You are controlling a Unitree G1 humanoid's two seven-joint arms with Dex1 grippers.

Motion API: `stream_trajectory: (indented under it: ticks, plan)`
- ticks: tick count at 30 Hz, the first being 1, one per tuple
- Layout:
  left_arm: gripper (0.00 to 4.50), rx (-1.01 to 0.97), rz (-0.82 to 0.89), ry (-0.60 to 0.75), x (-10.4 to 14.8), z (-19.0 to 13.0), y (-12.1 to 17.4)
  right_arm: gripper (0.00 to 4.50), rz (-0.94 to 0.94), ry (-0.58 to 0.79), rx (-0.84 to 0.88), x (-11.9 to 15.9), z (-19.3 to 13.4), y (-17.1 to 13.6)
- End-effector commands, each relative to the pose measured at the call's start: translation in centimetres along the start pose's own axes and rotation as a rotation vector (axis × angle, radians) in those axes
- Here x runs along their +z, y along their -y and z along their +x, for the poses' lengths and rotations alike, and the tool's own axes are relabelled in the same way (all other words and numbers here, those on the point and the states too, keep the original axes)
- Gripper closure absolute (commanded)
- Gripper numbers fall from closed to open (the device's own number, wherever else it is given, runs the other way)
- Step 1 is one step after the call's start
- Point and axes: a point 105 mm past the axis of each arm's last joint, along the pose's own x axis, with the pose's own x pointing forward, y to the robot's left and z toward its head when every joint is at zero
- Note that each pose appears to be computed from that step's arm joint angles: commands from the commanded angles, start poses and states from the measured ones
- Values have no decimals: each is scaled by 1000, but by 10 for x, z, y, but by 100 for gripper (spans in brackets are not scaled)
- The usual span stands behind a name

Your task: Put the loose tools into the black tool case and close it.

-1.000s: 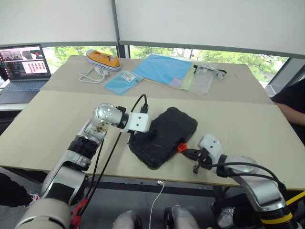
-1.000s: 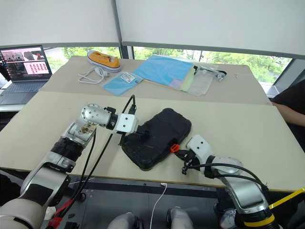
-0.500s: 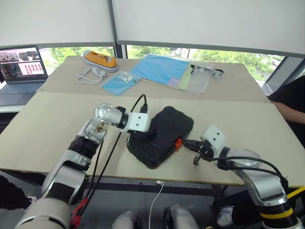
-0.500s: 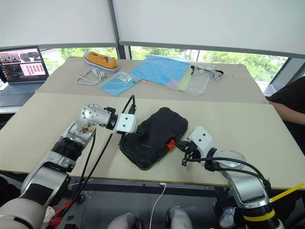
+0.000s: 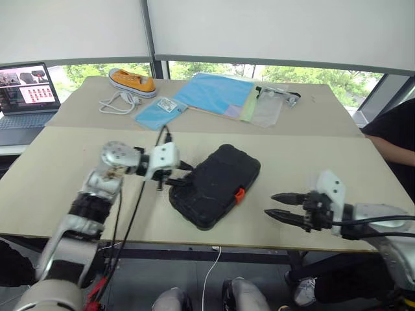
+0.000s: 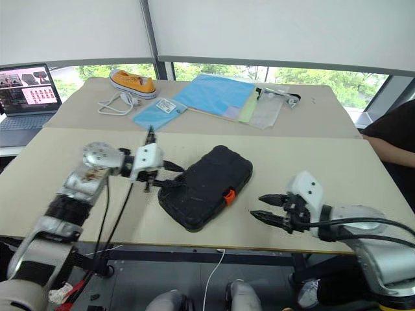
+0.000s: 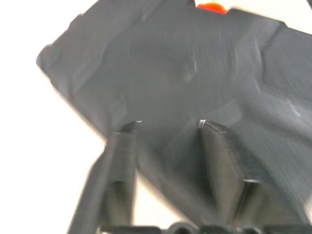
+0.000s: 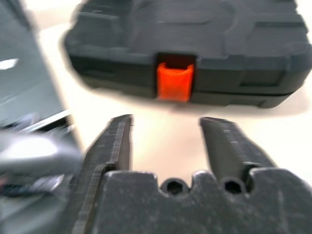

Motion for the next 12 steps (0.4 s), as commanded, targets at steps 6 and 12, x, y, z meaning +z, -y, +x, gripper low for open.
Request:
stream_trajectory:
  ticks: [6, 12]
  plan:
    - [7, 144, -208, 46, 4, -87, 19, 0, -7, 7, 10, 23, -57, 27]
    - [7, 126, -183, 80, 8, -87, 35, 0, 3, 58, 17, 31, -52, 33]
